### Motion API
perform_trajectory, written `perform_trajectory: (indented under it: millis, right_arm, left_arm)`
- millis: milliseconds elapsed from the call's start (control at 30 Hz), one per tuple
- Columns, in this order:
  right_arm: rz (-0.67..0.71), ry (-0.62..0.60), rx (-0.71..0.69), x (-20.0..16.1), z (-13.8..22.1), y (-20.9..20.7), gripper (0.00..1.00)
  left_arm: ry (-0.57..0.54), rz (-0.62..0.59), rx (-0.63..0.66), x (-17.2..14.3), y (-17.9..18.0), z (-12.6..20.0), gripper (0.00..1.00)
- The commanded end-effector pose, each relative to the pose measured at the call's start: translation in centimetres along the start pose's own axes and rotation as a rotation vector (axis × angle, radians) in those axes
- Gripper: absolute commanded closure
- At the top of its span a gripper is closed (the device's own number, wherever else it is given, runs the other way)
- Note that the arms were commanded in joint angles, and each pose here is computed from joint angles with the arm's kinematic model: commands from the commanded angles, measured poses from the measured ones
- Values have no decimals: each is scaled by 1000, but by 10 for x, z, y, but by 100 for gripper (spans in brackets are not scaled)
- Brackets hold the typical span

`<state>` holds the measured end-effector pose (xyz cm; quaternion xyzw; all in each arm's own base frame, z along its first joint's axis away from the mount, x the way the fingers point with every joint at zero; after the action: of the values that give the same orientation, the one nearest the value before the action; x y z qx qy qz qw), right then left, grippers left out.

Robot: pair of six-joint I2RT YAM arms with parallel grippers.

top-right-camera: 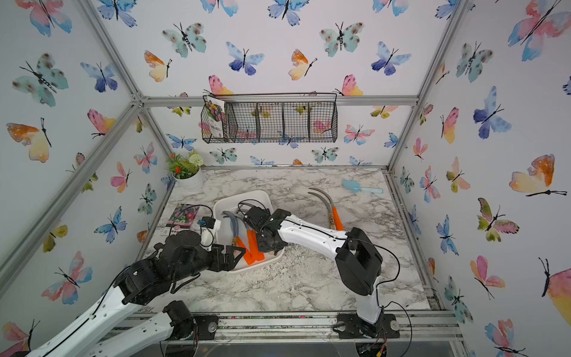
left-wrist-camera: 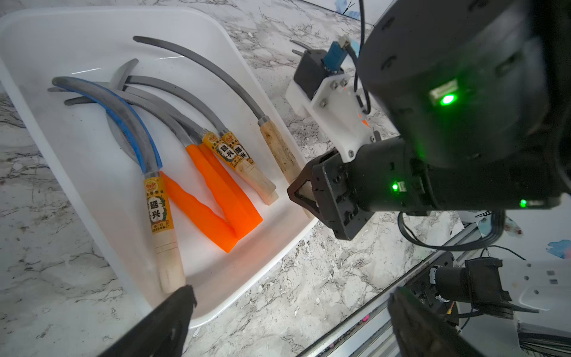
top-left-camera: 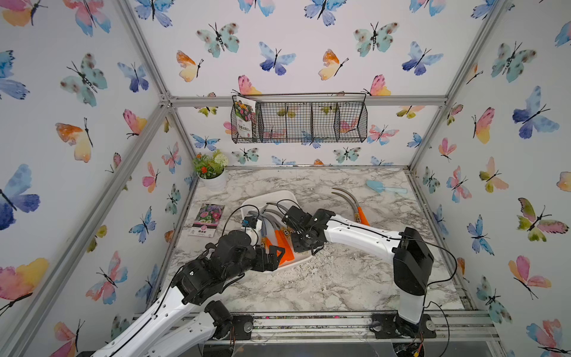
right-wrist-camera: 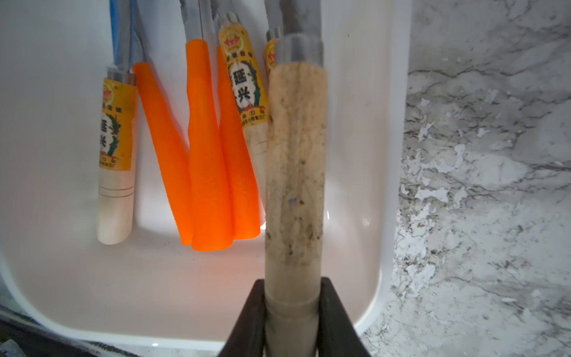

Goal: Put small sickles into storage boxes
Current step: Place the sickle in the storage box.

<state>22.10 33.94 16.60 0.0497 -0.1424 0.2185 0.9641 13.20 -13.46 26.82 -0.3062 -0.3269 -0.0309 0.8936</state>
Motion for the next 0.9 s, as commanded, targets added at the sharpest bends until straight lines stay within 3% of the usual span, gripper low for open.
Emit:
perform_trajectory:
  millis: [0,167,400,500,700,867]
  right_arm:
    - [-16,-3,-34,3,-3,-1,99]
    - [-1,9,-71,5,-13,-1,97]
    - [15,9,-113,9,-26,-2,86]
    - [16,10,-126,11,-29,-1,77]
    - [14,-2,-125,15,-27,0,48]
    - [12,-18,-119,18,-18,-1,37]
  left_arm:
    - [-5,15,31,-4,7,5,2]
    - [-8,11,35,-5,8,9,2]
    - [-9,-12,49,-2,7,7,2]
    - [-4,-20,53,-1,7,5,2]
    - [-2,-31,54,3,3,2,2]
    - [-10,-28,40,9,-4,1,2]
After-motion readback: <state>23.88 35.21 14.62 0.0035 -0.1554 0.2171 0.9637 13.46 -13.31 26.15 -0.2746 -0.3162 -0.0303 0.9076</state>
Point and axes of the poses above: each gripper's point midway between its finger pads, its own z axis back along the fingers, its own y axis along the line the jaws close on, x = y × z, the point moved 7 cm from there along z, back along the fingers, and after that the axes turned 7 degrees about z, right-handed, at the moved point
